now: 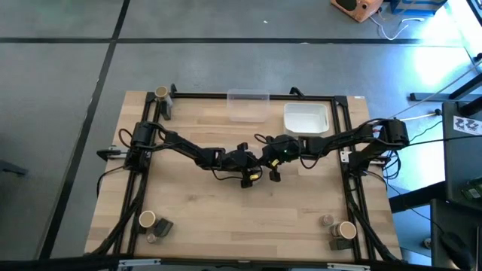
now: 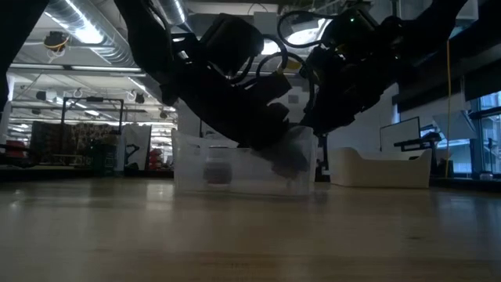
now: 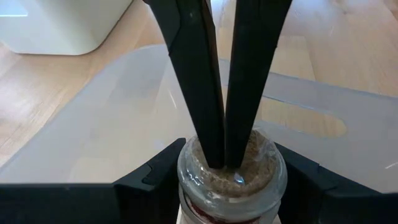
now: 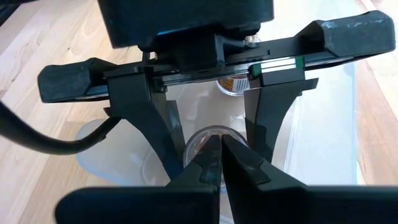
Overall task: Sort spices by type
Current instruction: Put the top left transparent seasoning bottle into the bottom transparent bin
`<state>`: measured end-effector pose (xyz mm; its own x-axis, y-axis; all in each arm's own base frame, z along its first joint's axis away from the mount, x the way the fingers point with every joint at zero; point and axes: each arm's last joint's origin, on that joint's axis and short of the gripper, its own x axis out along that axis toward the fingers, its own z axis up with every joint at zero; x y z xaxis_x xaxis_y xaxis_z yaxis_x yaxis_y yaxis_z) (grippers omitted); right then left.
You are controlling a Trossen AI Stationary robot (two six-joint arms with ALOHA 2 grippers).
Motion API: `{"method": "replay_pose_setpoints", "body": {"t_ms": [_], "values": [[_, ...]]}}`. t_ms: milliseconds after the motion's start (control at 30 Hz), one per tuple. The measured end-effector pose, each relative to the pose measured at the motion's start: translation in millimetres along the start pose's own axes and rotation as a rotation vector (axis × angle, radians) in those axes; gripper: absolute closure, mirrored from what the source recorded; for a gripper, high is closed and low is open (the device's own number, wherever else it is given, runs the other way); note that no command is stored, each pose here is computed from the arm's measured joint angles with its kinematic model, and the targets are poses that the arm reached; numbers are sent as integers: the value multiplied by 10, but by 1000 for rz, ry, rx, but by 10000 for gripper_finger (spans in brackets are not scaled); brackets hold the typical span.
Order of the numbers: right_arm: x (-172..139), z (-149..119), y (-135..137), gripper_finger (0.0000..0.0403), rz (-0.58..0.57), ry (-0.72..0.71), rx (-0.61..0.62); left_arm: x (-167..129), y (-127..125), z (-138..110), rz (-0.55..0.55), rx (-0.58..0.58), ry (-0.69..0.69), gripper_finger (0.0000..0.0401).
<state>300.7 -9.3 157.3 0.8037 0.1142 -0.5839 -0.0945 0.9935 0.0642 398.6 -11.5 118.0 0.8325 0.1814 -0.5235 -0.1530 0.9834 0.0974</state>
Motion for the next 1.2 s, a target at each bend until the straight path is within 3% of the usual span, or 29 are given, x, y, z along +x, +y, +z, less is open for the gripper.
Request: {"method": "replay_pose_setpoints", "body": {"t_ms": [367, 700, 1200], "values": [[1, -2, 1, 386, 0, 1, 0, -4, 7, -7, 2, -13, 23, 211], [1, -2, 1, 386, 0, 1, 0, -4, 14, -19, 11, -27, 35, 118], [-129, 112, 15, 386, -6, -69, -6, -420, 48, 322, -10, -14, 37, 113]]}}
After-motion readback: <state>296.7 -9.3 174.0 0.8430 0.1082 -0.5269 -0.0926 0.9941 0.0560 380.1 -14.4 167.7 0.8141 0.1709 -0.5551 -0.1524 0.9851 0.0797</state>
